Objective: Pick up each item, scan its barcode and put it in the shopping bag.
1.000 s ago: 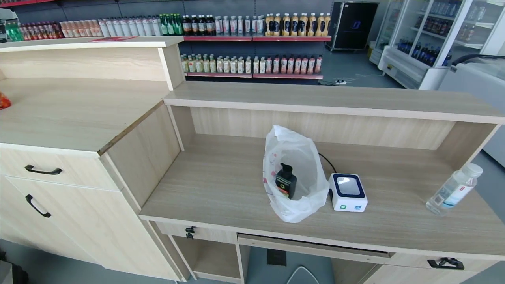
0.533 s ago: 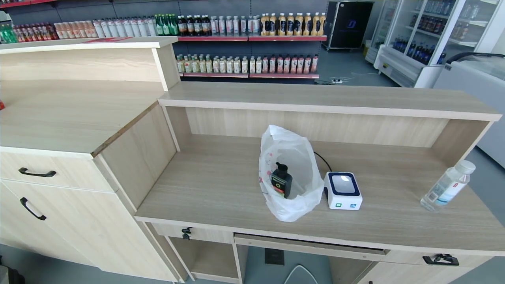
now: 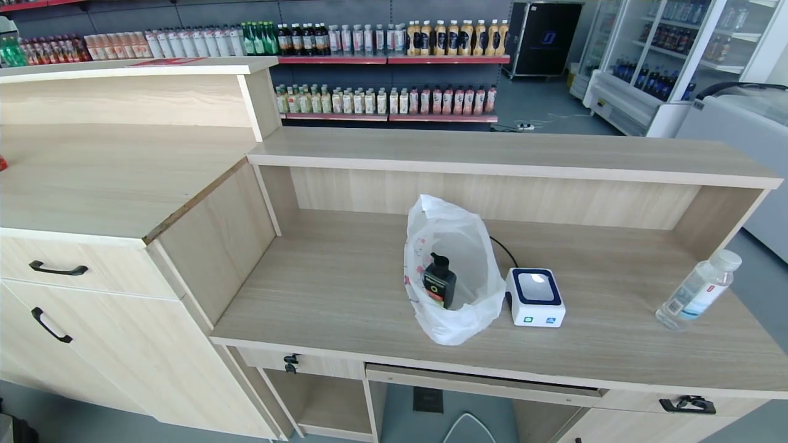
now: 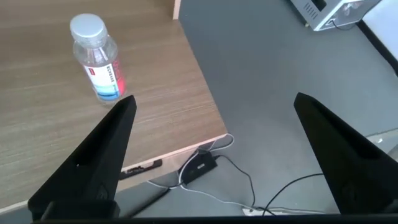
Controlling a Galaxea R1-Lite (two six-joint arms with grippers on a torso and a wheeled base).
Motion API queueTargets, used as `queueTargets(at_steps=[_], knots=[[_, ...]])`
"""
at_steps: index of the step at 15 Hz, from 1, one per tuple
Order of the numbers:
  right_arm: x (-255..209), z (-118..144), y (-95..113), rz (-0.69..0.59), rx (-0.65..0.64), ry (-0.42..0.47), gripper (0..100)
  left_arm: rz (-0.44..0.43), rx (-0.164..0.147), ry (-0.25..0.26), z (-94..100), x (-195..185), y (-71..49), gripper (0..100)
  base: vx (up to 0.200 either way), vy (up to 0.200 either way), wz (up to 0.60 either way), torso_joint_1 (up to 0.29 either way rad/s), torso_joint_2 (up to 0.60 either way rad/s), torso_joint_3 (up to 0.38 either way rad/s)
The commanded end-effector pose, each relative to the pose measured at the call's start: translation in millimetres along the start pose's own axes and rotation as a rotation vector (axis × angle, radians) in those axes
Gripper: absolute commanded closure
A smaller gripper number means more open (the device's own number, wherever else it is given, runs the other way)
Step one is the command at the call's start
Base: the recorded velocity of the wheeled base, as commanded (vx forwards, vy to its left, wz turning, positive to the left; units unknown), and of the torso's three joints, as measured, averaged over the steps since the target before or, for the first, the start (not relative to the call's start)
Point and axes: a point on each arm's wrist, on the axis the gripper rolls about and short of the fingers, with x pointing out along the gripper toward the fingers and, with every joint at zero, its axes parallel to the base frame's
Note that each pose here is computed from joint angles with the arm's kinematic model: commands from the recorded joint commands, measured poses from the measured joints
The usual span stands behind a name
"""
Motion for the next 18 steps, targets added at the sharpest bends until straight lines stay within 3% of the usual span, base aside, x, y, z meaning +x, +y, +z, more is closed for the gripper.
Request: queueTargets(at_steps=[1,3,6,9,13,16,18], knots=[[7,-5,-4,-0.008,-0.013,0.007,0,0.001,-0.001,0.0,0.0,0,0.0,0,0.0,0.0,0.0,0.0,0.0,0.0],[22,-18,-7,-0.001,-0.098,0.029,0,0.001,0.001,0.0,0.0,0,0.0,0,0.0,0.0,0.0,0.0,0.0,0.0],[26,-27,-5,0.004,-0.111,0.045,0,0.001,0.001,0.0,0.0,0,0.0,0,0.0,0.0,0.0,0.0,0.0,0.0],[19,-27,-2,0.002,-0.124,0.037,0,0.001,-0.001,0.0,0.0,0,0.0,0,0.0,0.0,0.0,0.0,0.0,0.0],[23,-17,-7,-0.017,-0.146,-0.015,0,0.001,-0.001,0.0,0.0,0,0.0,0,0.0,0.0,-0.45,-0.043,0.09,0.057],[40,-23,-13,-0.005,-0.076,-0.003,0,0.001,-0.001,0.0,0.0,0,0.0,0,0.0,0.0,0.0,-0.001,0.03,0.009],[57,-26,-17,0.103,-0.029,-0.035,0,0.001,0.001,0.0,0.0,0,0.0,0,0.0,0.0,0.0,0.0,0.0,0.0]])
